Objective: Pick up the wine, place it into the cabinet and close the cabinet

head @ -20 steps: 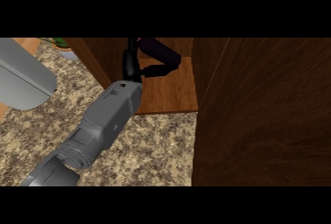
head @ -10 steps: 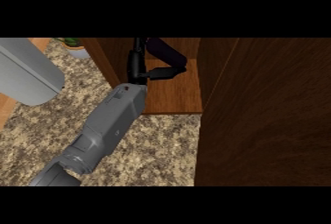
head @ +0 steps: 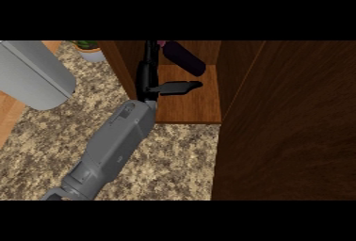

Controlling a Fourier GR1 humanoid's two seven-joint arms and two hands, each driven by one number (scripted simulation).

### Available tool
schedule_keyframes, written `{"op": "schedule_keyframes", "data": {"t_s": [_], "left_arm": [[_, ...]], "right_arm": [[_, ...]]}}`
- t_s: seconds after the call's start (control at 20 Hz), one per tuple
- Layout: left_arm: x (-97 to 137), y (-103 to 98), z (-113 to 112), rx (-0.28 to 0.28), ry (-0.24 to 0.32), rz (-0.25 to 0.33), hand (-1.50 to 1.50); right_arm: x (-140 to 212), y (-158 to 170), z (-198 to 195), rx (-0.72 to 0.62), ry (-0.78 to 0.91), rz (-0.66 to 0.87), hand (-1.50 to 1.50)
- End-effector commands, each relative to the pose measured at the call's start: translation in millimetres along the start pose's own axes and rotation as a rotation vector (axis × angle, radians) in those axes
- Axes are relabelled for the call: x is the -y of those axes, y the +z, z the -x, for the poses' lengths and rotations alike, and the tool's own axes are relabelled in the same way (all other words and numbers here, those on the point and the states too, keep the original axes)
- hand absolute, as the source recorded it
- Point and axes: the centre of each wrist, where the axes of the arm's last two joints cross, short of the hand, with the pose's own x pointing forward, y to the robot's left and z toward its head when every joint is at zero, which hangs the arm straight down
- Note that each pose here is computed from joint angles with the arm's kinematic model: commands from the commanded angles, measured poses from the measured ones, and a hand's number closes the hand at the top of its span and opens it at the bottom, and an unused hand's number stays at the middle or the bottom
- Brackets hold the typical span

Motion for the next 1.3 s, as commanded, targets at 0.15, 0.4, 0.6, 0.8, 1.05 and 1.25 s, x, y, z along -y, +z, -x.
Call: {"op": "schedule_keyframes", "data": {"t_s": [0.15,0.4,0.6,0.8,1.05,1.25], "left_arm": [[-2,39,-8,0.010,0.055,0.035,-1.50],[3,70,-21,-0.011,0.119,0.053,-1.50],[-1,118,-28,-0.024,0.152,0.065,-1.50],[-14,150,-42,-0.011,0.159,0.054,-1.50],[-29,175,-52,0.005,0.169,0.054,-1.50],[-30,194,-58,0.032,0.166,0.054,-1.50]], "right_arm": [[-2,23,-35,0.064,-0.013,-0.011,-1.50],[-13,29,-39,0.061,-0.028,-0.007,-1.50],[-7,18,-35,0.077,-0.014,-0.011,-1.50],[-8,21,-37,0.071,-0.016,-0.017,-1.50],[-6,32,-50,0.060,0.008,-0.019,-1.50],[-11,24,-39,-0.040,0.077,-0.213,1.50]]}}
